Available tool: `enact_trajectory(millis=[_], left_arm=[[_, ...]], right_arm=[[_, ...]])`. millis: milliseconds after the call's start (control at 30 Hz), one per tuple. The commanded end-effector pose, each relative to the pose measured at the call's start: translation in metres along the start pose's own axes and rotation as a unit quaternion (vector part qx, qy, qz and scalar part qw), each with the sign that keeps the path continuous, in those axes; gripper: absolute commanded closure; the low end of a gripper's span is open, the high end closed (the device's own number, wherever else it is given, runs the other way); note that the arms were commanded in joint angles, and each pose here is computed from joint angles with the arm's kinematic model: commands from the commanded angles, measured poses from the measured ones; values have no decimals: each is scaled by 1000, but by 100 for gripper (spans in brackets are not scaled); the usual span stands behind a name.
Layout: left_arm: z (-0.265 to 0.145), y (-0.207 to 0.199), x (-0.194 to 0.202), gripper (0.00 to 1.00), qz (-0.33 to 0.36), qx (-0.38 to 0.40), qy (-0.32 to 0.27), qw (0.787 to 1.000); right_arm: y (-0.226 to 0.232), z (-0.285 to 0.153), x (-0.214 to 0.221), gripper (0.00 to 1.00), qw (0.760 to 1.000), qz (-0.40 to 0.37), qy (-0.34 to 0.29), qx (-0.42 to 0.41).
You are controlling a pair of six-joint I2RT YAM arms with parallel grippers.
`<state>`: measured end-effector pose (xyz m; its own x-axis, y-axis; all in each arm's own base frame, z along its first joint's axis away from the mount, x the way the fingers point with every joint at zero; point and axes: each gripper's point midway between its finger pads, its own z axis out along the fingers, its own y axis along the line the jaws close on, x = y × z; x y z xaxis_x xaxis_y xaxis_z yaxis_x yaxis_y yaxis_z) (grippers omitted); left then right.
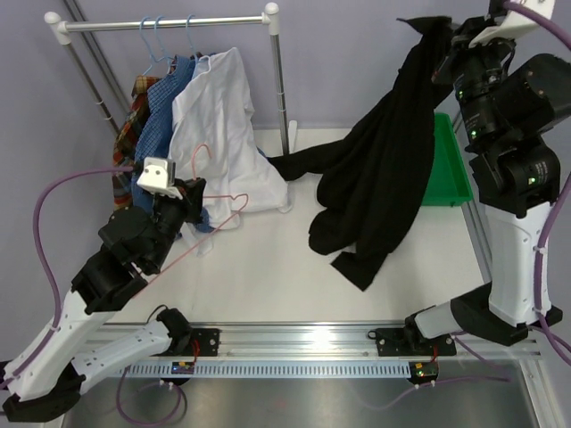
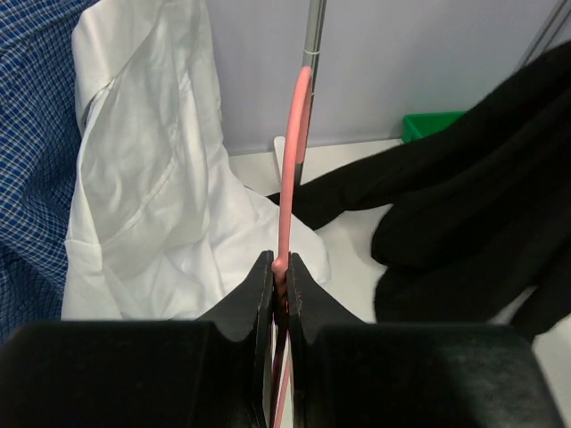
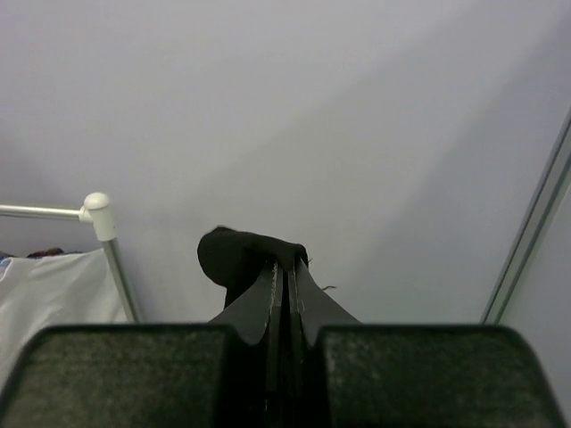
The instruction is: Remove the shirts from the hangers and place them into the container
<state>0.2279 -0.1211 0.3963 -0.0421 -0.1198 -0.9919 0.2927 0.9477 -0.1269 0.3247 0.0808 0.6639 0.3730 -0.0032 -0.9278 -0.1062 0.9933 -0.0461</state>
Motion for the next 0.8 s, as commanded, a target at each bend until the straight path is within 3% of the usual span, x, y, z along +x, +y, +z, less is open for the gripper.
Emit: enact_trajectory(millis=[0,67,100,167,333,533,600,633,767], left_arm=[[7,5,-28,100,8,-26,-36,999],[11,3,-43,100,14,-27,-59,998],[12,2,-63,100,13,-28,-90,995],[24,-2,-75,100,36,-33,-101,994],[57,-12,-125,100,72,-49,-156,984],[98,-4,-187,100,54,-63,-218,972],[124,-5,-191,100,60,-68,-217,972],[125,-4,-213,100,59,-63,-239,967],[161,-6,-228,100,60,-52,-256,963]], right_arm=[[15,-8,41,100,998,24,48,-28],[29,-27,49,100,995,48,53,-72],[41,-30,83,100,990,62,92,-90],[55,-45,95,100,983,85,109,-125],[97,-83,166,100,945,156,199,-206],[113,-130,246,100,907,196,299,-222],[117,-146,274,100,894,203,330,-224],[119,-151,277,100,891,207,334,-229],[126,-169,300,100,873,225,361,-237]])
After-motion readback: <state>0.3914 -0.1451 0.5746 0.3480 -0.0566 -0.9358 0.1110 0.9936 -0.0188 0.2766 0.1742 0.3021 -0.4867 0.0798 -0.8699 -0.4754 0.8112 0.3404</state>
